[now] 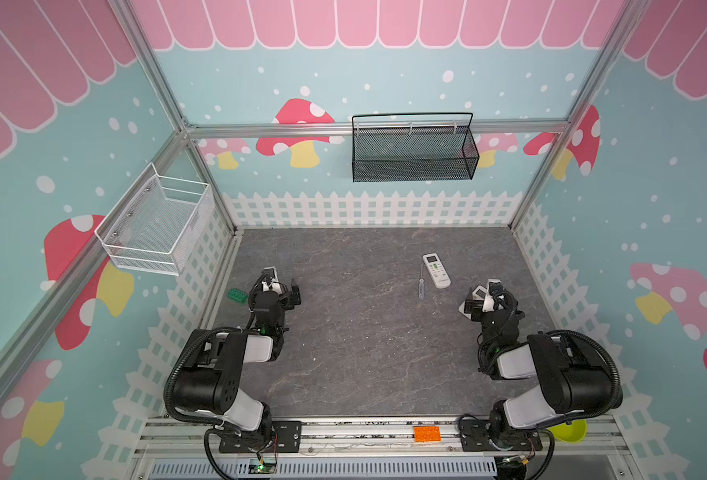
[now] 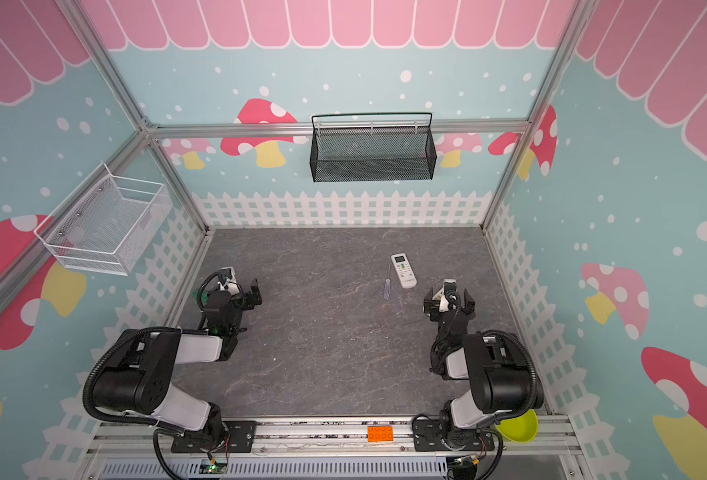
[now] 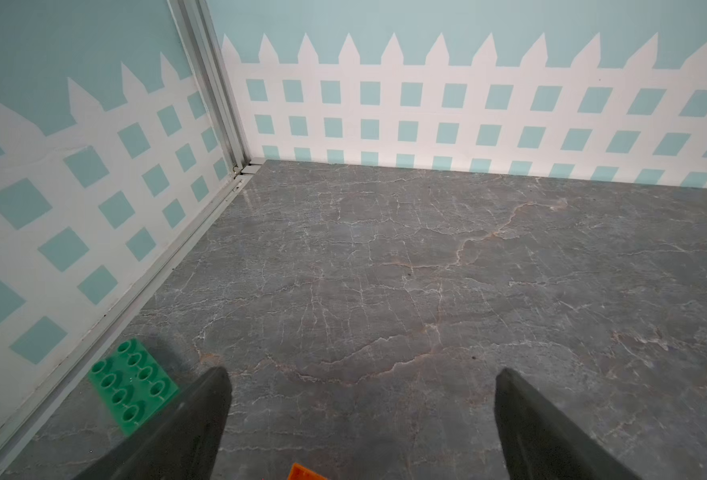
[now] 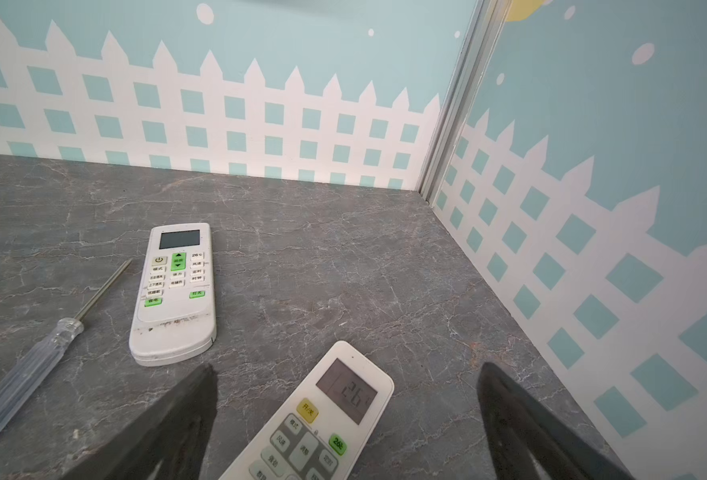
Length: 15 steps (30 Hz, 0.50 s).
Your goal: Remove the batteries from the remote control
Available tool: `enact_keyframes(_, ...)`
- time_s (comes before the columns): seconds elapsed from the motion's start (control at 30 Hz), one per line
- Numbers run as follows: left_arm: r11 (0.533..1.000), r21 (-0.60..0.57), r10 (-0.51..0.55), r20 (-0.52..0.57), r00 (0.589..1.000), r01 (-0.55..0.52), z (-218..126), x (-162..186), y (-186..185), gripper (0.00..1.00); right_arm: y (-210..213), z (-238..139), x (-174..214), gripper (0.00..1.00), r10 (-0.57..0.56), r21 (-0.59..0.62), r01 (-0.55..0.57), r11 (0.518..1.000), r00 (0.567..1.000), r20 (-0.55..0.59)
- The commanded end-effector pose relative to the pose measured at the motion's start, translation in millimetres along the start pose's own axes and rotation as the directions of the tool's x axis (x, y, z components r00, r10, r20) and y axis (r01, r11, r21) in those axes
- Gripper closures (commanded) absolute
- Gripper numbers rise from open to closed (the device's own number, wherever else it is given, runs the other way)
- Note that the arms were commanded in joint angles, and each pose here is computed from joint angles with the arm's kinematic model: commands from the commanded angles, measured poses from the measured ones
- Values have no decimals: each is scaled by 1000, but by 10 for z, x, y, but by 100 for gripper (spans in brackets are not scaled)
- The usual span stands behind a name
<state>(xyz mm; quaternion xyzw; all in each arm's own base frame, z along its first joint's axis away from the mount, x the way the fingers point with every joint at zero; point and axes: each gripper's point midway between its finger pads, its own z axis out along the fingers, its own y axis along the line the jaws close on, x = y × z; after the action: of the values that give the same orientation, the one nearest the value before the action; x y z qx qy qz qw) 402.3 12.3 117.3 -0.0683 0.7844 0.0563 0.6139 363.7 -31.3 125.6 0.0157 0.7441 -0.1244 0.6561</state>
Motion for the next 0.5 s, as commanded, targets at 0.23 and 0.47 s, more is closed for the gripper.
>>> enact_keyframes(0.23,999,-31,5,26,1000,-4,-43,-17,15,1,-1,13,-86,2,10,1,-10,1000,1000,27)
enact_keyframes(0.47,999,-36,9,28,1000,-8,-52,-16,11,0,-2,12,-91,2,10,2,-10,1000,1000,28)
